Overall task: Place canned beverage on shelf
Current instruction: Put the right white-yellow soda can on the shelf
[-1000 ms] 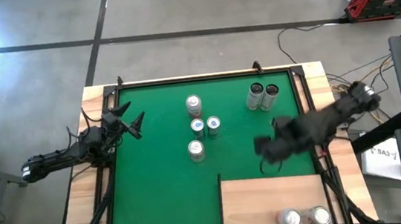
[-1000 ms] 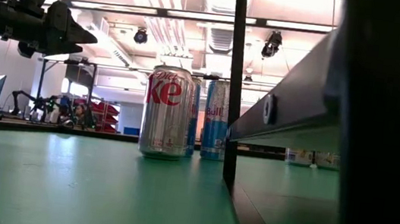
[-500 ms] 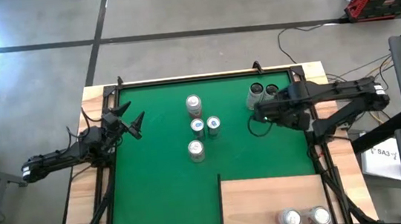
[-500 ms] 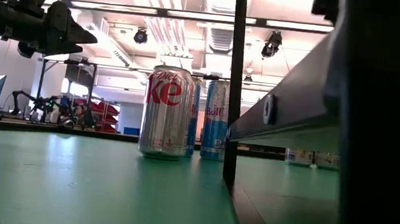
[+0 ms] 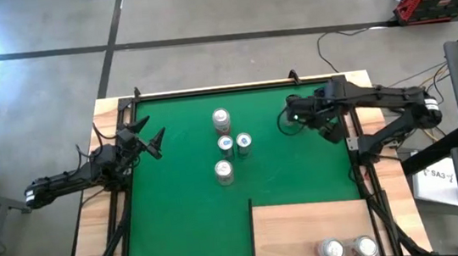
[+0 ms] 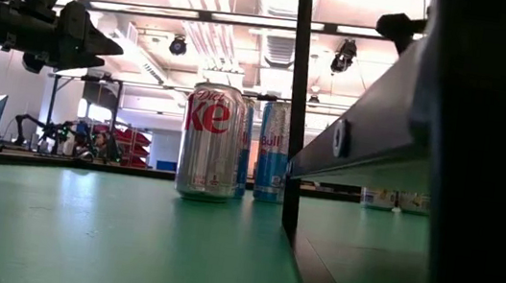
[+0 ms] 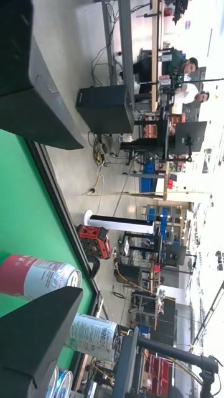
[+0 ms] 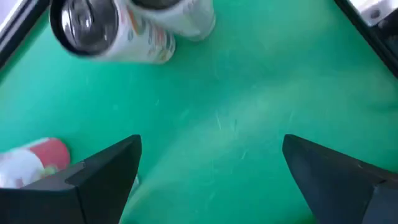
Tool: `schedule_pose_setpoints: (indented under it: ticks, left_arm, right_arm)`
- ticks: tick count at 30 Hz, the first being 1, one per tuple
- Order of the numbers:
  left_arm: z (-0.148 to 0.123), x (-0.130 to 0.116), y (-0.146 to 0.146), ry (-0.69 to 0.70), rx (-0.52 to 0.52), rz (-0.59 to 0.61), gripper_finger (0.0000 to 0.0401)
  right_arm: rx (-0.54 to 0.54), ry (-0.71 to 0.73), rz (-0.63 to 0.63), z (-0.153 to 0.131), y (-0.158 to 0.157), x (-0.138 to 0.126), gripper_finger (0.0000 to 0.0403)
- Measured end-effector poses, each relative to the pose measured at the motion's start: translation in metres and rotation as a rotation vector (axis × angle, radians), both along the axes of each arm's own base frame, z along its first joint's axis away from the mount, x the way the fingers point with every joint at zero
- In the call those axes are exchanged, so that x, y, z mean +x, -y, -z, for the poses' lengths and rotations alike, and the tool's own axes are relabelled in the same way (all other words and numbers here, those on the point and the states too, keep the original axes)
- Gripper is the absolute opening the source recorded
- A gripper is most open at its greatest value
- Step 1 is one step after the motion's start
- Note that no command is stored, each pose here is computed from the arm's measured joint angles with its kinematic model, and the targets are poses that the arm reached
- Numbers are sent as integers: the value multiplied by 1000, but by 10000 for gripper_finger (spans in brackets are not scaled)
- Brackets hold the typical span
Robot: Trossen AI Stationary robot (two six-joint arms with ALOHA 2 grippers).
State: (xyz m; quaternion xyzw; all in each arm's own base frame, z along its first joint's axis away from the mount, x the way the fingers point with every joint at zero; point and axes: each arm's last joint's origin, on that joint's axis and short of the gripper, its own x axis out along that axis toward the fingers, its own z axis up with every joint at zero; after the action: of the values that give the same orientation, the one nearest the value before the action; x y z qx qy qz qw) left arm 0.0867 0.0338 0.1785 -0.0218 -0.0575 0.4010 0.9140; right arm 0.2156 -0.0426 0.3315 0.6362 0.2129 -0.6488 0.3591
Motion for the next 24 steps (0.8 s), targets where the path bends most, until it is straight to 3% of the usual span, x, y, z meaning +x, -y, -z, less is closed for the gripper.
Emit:
schedule_pose_setpoints:
  ticks: [3,24]
  left_arm:
    - [0,0,0,0,0,0,363]
    - [0,0,0,0,0,0,363]
  right_arm:
    - [0,-4,6,0,10,-2,382]
    - [1,43,434,4,62,-14,382]
